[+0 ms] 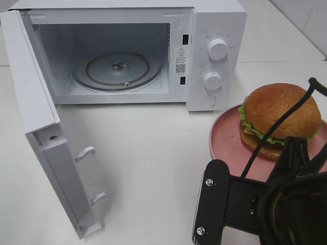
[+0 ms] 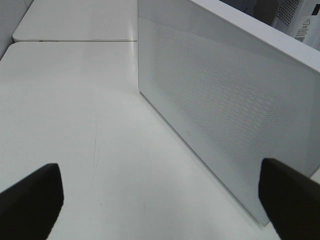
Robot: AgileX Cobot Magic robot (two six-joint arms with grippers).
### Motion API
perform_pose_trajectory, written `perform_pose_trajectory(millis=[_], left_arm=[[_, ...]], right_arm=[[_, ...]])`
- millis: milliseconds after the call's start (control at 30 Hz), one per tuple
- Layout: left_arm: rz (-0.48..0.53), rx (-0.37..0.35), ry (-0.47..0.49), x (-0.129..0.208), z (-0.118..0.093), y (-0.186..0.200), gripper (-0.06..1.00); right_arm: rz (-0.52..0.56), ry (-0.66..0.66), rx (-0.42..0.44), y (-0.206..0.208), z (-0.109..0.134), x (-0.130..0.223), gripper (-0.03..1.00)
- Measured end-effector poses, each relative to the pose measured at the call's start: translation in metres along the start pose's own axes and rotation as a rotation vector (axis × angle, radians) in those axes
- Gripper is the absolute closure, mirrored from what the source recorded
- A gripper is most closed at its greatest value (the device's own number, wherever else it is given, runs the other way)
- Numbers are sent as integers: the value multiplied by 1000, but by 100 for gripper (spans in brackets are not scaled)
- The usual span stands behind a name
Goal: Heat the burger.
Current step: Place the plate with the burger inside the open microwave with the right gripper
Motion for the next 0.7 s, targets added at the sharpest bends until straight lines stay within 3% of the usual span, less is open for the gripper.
perform_pose_trajectory(millis=[600,700], left_arm=[[0,0,0,0,0,0,-3],[0,0,0,0,0,0,-3]], right_arm=[[-129,326,-66,4,17,-14,93],[-148,369,-45,5,15,-17,93]])
Point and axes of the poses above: a point on each arm's last joint axis where the gripper is mounted, y pointing back along that axis away from the gripper, z along the wrist's bending axis when the last joint is at zero, x = y × z, the point moved 5 cm from there along -y, pointing out along that axis toward the gripper, and after that the axes turned 14 degrees about -y, right-handed, at the moved point
